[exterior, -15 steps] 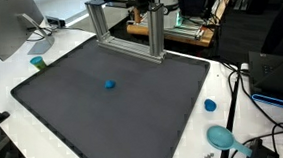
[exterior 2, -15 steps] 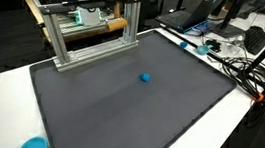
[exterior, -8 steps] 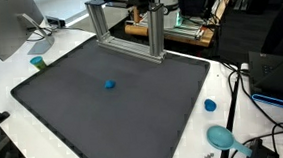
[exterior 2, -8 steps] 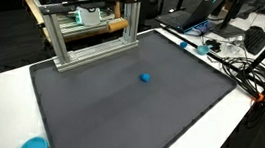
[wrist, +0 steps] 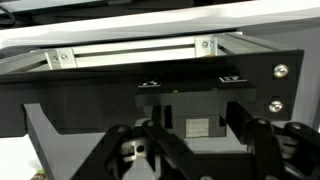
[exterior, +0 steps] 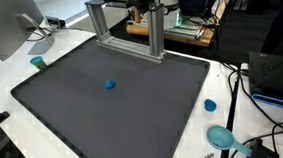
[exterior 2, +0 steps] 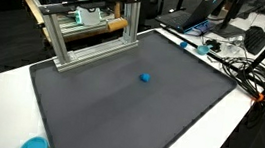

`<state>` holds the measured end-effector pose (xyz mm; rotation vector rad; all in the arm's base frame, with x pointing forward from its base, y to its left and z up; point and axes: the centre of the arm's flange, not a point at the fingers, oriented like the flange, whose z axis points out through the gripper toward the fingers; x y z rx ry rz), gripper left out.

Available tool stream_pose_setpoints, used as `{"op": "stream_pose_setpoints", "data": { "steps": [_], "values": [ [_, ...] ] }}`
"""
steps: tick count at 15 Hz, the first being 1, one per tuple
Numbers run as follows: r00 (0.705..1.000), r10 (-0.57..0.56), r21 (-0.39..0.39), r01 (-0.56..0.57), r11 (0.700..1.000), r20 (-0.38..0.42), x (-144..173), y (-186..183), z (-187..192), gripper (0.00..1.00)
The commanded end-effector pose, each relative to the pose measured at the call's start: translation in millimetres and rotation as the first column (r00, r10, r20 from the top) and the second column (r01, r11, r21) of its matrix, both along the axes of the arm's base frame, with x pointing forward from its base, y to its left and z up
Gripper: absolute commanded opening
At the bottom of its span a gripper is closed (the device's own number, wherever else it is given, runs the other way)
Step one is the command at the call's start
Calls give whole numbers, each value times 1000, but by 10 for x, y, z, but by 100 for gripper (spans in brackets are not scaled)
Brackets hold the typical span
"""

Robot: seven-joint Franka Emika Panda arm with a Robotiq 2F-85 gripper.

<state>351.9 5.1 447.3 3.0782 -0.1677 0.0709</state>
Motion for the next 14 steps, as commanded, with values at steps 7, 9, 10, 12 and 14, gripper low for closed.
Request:
{"op": "stream_pose_setpoints", "data": {
  "steps": [7,9,10,12,14],
  "values": [
    [1000,14,-20,-14,1000,-1,101,41,-98,61],
    [1000,16,-19,-16,1000,-2,97,27,-99,50],
    [1000,22,-7,-22,1000,-3,92,19,-90,47],
    [998,61,14,-61,998,-17,85,1,-69,46],
    [996,89,29,-89,996,-20,84,-22,-61,68]
  ]
}}
